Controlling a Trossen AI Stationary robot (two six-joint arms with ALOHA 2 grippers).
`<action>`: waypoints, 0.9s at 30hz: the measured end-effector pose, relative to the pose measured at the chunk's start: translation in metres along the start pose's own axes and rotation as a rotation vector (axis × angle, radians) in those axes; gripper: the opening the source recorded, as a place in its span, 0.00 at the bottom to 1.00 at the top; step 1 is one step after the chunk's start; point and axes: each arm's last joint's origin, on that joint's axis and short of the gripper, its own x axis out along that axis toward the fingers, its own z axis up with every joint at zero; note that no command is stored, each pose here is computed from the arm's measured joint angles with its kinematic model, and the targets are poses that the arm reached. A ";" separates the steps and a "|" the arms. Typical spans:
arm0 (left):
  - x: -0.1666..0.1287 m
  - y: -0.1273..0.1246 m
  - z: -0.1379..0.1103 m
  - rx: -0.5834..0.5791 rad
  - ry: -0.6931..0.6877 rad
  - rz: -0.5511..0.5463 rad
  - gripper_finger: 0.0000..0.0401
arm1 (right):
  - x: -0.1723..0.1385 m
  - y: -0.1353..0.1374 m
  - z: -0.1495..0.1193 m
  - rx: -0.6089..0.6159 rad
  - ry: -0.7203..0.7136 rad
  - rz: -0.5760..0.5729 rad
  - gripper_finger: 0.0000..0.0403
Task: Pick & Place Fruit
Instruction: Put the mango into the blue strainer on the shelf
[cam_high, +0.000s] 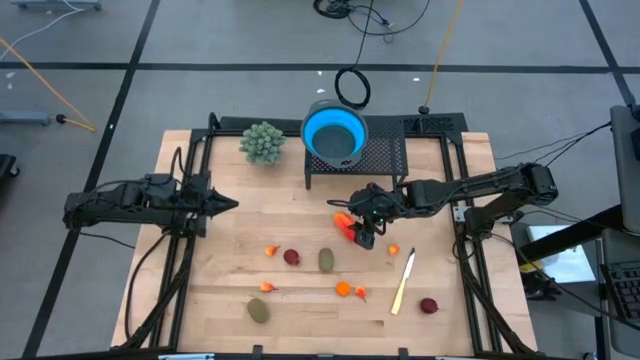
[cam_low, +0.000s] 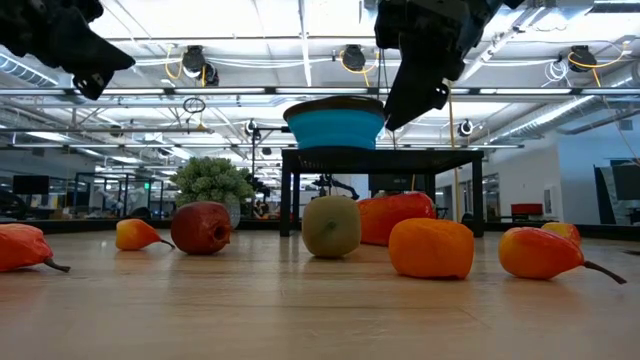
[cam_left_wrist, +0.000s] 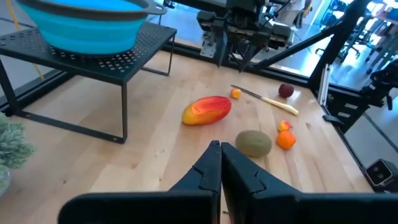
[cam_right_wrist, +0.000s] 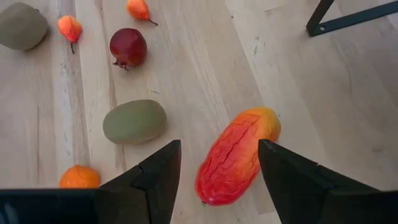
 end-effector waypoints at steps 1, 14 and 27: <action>0.000 0.000 -0.001 -0.004 -0.002 -0.001 0.01 | 0.000 0.000 0.000 0.012 0.000 0.001 0.52; -0.002 0.004 -0.018 -0.007 -0.054 -0.013 0.01 | 0.000 0.000 0.000 0.164 0.000 -0.003 0.58; -0.005 0.005 -0.020 -0.008 -0.081 -0.019 0.01 | 0.008 -0.005 -0.013 0.205 0.019 -0.066 0.94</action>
